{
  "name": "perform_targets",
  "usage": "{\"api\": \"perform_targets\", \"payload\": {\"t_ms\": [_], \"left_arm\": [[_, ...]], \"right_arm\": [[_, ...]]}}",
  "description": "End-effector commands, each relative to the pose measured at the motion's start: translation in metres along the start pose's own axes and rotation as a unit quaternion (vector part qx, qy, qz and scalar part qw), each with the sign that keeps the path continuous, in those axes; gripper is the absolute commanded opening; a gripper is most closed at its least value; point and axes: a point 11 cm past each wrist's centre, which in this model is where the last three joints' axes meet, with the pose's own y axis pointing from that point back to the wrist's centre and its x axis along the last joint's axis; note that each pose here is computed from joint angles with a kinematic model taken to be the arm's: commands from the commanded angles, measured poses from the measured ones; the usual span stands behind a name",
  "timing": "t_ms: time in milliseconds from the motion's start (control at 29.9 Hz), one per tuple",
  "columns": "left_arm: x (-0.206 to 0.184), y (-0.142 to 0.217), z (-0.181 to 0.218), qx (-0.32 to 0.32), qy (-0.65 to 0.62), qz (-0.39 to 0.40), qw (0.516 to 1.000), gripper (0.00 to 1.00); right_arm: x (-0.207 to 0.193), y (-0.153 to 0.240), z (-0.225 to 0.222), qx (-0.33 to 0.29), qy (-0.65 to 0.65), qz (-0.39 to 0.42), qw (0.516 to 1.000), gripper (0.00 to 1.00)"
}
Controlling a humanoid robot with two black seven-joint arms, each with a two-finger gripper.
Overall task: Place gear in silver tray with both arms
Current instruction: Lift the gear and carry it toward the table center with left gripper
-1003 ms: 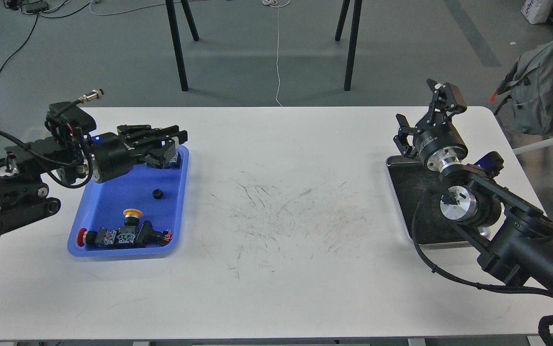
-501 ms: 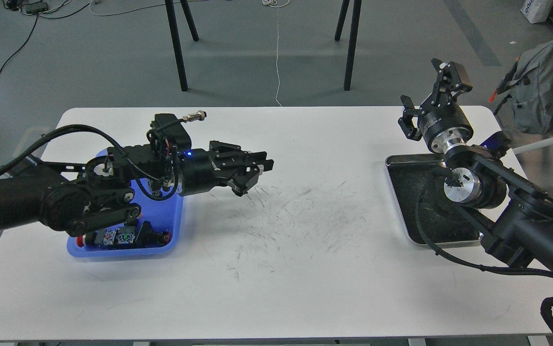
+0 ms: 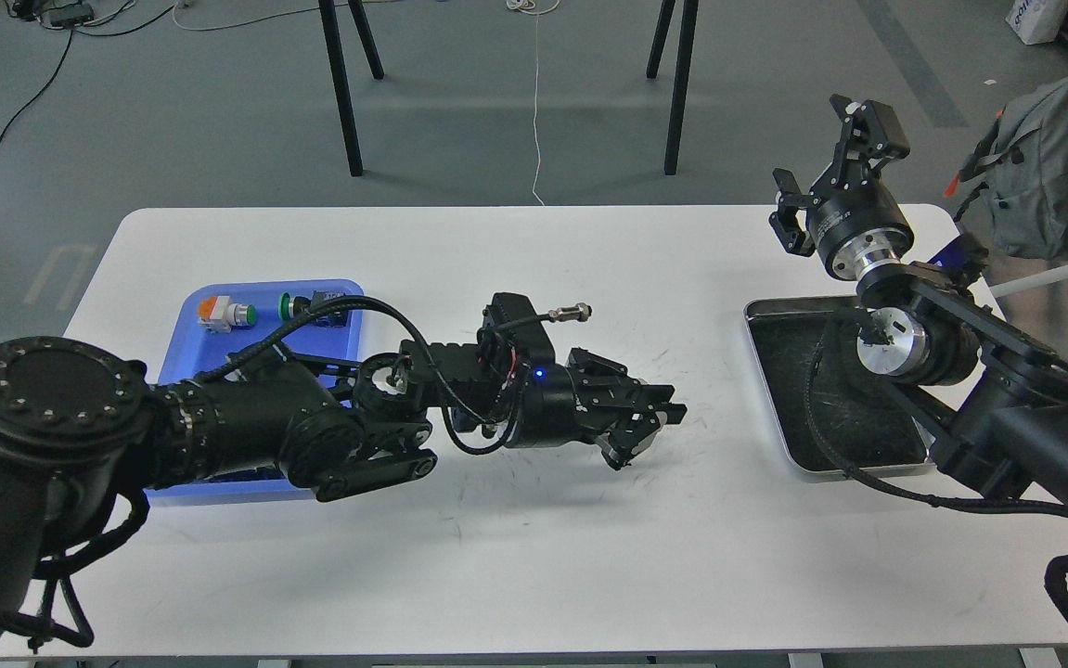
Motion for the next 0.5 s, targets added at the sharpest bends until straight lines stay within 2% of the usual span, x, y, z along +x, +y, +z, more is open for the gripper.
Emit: {"api": "perform_targets", "payload": {"t_ms": [0, 468], "left_arm": [[-0.01, 0.002, -0.005, 0.012, 0.008, -0.002, 1.0, 0.09], [-0.029, 0.004, -0.003, 0.016, 0.025, -0.004, 1.0, 0.1]], "right_arm": [[-0.001, -0.002, -0.003, 0.003, 0.002, 0.0, 1.0, 0.99], [-0.003, -0.005, 0.0, -0.003, 0.015, -0.003, 1.0, 0.99]]}}
